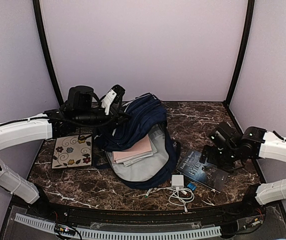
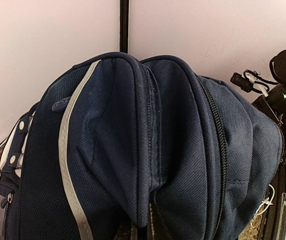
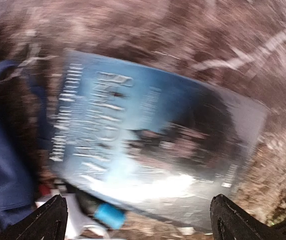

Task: Pack the student bag
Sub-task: Adjust the book in the largest pocket of the bag, then move the book to the center of the board.

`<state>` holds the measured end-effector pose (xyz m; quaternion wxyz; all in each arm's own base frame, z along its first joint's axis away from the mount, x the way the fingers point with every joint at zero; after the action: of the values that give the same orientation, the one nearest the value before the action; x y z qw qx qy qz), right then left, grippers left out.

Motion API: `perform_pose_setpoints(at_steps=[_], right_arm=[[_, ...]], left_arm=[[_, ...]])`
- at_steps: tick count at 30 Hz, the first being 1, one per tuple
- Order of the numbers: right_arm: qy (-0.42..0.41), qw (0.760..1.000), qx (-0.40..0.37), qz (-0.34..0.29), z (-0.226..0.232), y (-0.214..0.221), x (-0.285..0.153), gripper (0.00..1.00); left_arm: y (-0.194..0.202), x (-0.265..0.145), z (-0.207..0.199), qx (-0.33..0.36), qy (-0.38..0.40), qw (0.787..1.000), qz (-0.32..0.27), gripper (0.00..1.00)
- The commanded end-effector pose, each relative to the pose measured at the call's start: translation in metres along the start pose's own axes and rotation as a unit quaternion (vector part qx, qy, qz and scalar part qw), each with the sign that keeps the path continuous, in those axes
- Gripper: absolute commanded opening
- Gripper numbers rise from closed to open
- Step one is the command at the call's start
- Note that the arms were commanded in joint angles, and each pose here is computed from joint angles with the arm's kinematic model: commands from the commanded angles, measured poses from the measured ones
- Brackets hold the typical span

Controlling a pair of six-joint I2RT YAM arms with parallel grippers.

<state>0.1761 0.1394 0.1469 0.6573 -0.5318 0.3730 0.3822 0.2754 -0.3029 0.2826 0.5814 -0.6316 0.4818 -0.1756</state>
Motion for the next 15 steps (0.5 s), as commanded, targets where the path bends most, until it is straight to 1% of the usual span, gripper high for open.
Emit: perform_pose_setpoints(at_steps=[1, 4, 6, 8, 9, 12, 15], right_arm=[[0.063, 0.996, 0.059, 0.038, -0.049, 0.028, 0.007, 1.0], [0.058, 0.993, 0.092, 0.036, -0.062, 0.04, 0.015, 1.0], [0.024, 0.992, 0.118, 0.029, -0.06, 0.044, 0.023, 1.0], [-0.025, 0.99, 0.136, 0.037, -0.052, 0.052, 0.039, 1.0], [-0.049, 0.988, 0.142, 0.048, -0.047, 0.056, 0.048, 1.0], [-0.086, 0.982, 0.149, 0.076, -0.041, 0.068, 0.07, 1.0], [-0.105, 0.98, 0.148, 0.078, -0.036, 0.067, 0.078, 0.99]], left_arm=[[-0.067, -0.026, -0.028, 0.049, 0.045, 0.99, -0.121, 0.0], [-0.066, -0.026, -0.028, 0.05, 0.045, 0.991, -0.12, 0.0], [-0.066, -0.026, -0.028, 0.049, 0.045, 0.991, -0.12, 0.0], [-0.066, -0.026, -0.029, 0.049, 0.046, 0.991, -0.119, 0.0], [-0.066, -0.026, -0.029, 0.049, 0.046, 0.991, -0.119, 0.0], [-0.067, -0.027, -0.029, 0.05, 0.045, 0.99, -0.12, 0.0], [-0.067, -0.027, -0.029, 0.05, 0.046, 0.99, -0.12, 0.0]])
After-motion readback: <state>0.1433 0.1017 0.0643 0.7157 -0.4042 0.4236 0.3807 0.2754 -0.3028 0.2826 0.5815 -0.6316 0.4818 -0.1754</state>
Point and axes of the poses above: each gripper's point midway between its finger pads, its own x axis out along the fingers, its own z axis along the line the jaws close on, y = z × x, the point moved 4 cm from there along -x, back along the fingers, and after that the axes turned 13 degrees about -x, right-handed, at the moved point
